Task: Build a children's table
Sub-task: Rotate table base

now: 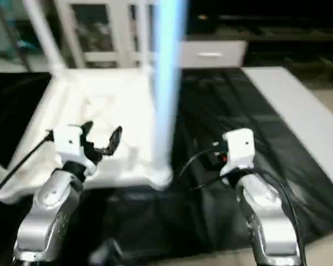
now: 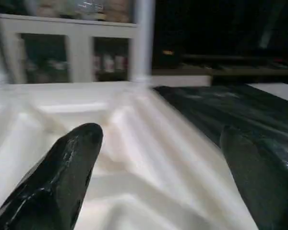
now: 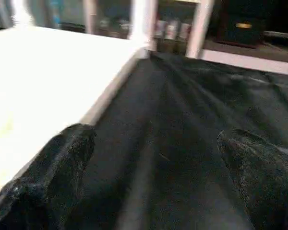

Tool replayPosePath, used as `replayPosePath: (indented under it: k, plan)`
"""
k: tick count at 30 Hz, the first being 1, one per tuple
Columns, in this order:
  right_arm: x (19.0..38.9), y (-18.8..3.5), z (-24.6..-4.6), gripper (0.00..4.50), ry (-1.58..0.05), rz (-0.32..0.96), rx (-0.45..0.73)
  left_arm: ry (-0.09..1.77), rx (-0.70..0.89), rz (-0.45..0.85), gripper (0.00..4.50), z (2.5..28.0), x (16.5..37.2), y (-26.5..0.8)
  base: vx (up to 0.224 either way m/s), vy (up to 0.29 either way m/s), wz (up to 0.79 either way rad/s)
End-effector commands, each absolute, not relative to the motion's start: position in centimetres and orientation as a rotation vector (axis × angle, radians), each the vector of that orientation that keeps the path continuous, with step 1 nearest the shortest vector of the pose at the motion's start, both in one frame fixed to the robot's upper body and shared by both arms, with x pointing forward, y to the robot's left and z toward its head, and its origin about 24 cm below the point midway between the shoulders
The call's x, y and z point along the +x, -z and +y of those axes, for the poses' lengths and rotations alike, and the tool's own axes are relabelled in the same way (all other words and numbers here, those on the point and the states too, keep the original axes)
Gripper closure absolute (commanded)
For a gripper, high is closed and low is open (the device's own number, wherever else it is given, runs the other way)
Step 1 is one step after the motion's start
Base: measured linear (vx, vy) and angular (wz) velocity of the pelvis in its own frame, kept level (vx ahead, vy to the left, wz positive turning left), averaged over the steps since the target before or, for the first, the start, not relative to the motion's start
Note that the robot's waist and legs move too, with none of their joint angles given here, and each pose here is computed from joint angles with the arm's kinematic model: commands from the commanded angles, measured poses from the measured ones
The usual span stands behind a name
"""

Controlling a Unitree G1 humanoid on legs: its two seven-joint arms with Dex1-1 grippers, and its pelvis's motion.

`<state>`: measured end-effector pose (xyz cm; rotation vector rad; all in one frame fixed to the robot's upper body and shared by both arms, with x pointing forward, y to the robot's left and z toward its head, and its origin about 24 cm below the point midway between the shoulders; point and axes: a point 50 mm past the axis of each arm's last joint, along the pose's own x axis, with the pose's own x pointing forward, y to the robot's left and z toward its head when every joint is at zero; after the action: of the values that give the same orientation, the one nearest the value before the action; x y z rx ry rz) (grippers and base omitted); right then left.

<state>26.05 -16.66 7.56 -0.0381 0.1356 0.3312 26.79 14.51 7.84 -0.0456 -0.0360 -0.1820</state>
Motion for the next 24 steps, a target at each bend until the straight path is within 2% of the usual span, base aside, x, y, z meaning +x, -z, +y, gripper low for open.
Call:
replayPosePath:
  k: [1, 5, 10, 12, 18, 22, 24]
  plan:
    - [25.9, -7.7, -17.2, 0.00, -0.349, 0.150, -0.072, 0.156, -0.047, -0.032, 0.06, 14.5, 26.9, -8.1, 0.215, 0.024, 0.01]
    - [25.9, -7.7, -17.2, 0.00, -0.356, 0.156, -0.077, 0.149, -0.028, -0.035, 0.06, 14.6, 27.0, -8.2, 0.092, 0.008, -0.03]
    - [26.3, -7.7, -17.2, 0.00, -0.341, 0.153, -0.080, 0.138, 0.000, -0.033, 0.06, 14.5, 27.0, -8.3, -0.004, -0.034, 0.51]
    - [26.4, -7.6, -17.5, 0.00, -0.311, 0.161, -0.036, 0.119, 0.010, -0.025, 0.06, 14.6, 27.0, -8.3, -0.007, -0.048, 0.40]
    - [26.7, -7.5, -17.7, 0.00, -0.330, 0.162, -0.020, 0.096, 0.054, -0.001, 0.06, 14.7, 27.4, -8.3, -0.096, -0.162, 0.14]
    - [26.9, -7.9, -18.3, 0.00, -0.322, 0.147, -0.033, 0.153, 0.053, 0.009, 0.06, 14.2, 27.6, -8.2, -0.112, -0.110, -0.03]
    - [26.9, -8.0, -19.1, 0.00, -0.303, 0.146, -0.025, 0.243, 0.028, 0.023, 0.06, 14.5, 27.9, -8.0, -0.108, -0.029, 0.03]
